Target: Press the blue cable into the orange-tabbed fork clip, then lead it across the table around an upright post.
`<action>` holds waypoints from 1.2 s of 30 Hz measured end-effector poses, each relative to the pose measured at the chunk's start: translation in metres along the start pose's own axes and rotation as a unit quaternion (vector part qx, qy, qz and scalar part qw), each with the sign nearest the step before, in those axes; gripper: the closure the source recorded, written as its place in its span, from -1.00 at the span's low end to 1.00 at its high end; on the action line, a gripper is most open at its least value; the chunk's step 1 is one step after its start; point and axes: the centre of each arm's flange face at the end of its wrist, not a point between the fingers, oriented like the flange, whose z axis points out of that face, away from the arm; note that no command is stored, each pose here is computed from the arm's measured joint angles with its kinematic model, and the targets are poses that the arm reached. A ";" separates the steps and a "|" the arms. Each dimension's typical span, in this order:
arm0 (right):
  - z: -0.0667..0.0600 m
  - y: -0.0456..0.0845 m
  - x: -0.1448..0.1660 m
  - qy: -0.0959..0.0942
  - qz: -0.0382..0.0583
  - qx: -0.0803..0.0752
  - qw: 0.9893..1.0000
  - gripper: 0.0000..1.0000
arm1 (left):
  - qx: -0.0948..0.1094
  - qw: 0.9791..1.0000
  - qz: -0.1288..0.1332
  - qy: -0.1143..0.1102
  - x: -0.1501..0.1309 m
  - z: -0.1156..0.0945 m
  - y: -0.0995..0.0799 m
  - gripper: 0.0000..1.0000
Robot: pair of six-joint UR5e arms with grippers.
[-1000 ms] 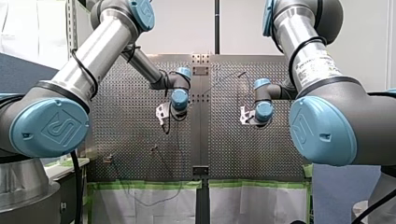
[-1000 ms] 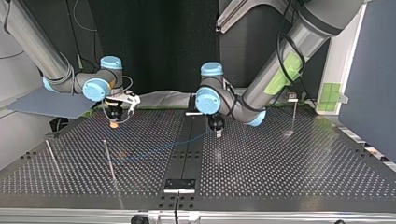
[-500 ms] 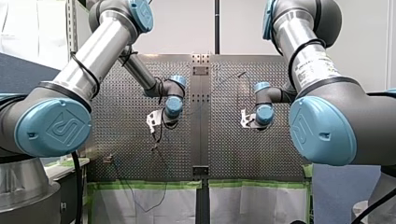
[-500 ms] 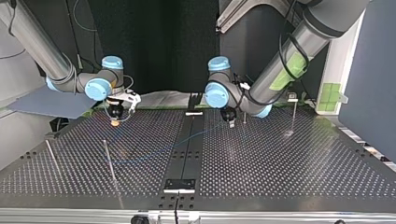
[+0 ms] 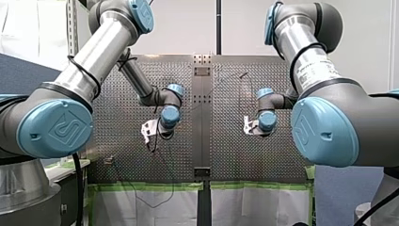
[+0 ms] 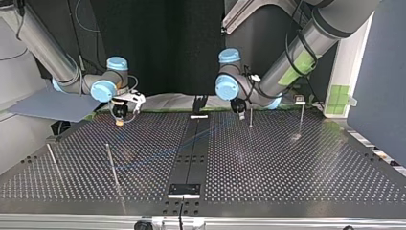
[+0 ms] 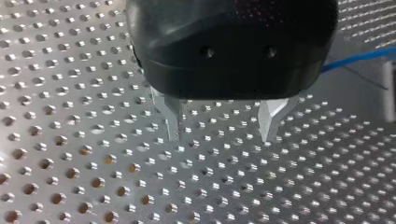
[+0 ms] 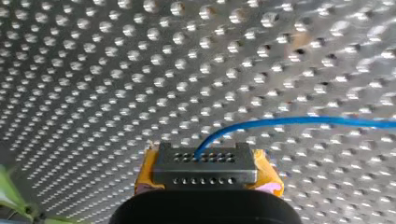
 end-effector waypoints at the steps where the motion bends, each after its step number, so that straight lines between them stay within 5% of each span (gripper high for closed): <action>1: 0.002 0.000 -0.007 -0.005 -0.001 0.000 1.000 1.00 | 0.001 1.000 0.001 0.002 0.003 -0.001 0.002 -0.62; 13: 0.021 0.011 -0.075 -0.046 -0.016 -0.009 0.999 1.00 | 0.035 0.999 -0.009 -0.003 0.007 0.002 -0.003 -0.62; 19: 0.033 0.020 -0.110 -0.053 -0.013 -0.017 0.998 1.00 | 0.037 0.999 -0.010 -0.004 0.006 0.003 -0.004 -0.62; 27: 0.039 0.025 -0.157 -0.075 -0.007 -0.021 0.997 1.00 | -0.002 1.000 0.016 0.004 0.005 0.002 0.009 -0.62; 36: 0.040 0.026 -0.188 -0.095 -0.008 -0.022 0.995 1.00 | -0.047 0.998 0.046 0.017 0.019 -0.006 0.034 -0.67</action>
